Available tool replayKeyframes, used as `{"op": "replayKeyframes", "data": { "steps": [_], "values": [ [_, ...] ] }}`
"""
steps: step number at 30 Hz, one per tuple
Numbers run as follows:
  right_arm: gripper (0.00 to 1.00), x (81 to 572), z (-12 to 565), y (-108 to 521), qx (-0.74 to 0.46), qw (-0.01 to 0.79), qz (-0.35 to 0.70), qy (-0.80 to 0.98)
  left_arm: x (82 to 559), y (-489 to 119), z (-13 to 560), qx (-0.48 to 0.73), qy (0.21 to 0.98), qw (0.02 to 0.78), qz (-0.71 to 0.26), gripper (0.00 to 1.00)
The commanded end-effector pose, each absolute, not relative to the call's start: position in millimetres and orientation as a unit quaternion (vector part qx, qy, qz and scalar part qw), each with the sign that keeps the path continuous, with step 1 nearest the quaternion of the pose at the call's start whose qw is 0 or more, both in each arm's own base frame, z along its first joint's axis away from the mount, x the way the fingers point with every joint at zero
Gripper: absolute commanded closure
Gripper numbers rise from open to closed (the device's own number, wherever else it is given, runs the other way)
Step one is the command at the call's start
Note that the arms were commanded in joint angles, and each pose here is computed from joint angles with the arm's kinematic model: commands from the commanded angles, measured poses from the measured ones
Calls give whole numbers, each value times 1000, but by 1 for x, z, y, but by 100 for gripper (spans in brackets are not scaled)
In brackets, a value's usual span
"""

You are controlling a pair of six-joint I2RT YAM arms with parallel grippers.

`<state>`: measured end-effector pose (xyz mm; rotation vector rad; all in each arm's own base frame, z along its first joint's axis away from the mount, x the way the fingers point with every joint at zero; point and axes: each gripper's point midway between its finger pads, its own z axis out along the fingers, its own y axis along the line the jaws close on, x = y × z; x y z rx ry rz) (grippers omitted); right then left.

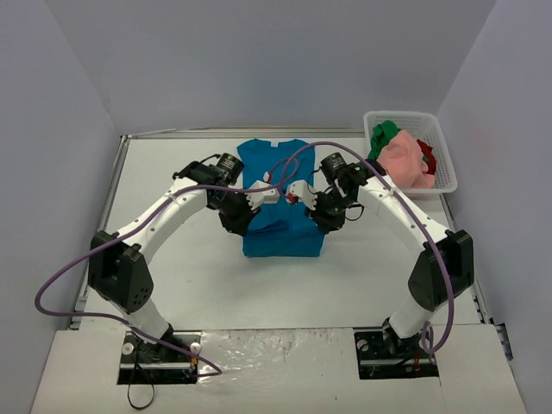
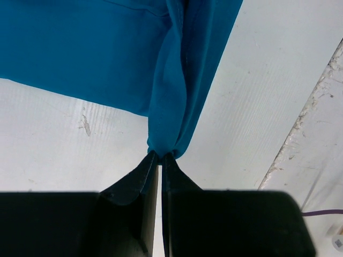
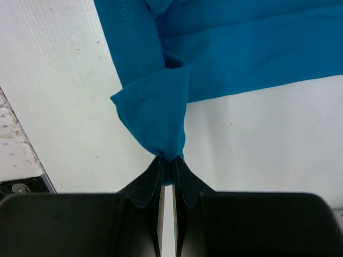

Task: Fold and stack the t-shirts
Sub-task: Fold the folded rectangular tshirt in 1/3 of the way

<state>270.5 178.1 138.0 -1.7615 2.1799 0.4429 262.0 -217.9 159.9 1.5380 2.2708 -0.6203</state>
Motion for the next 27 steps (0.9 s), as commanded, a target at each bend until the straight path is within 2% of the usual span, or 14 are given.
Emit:
{"op": "replayKeyframes", "data": {
  "steps": [1,17,27],
  "values": [
    [100,280,142,167,-583,151,137,786,274,-223,182,551,781,209,-207,98],
    [100,335,141,173,-570,169,119,795,300,-219,180,549,788,216,-174,98],
    [100,361,138,177,-565,179,111,798,328,-218,183,537,793,245,-149,98]
  ]
}}
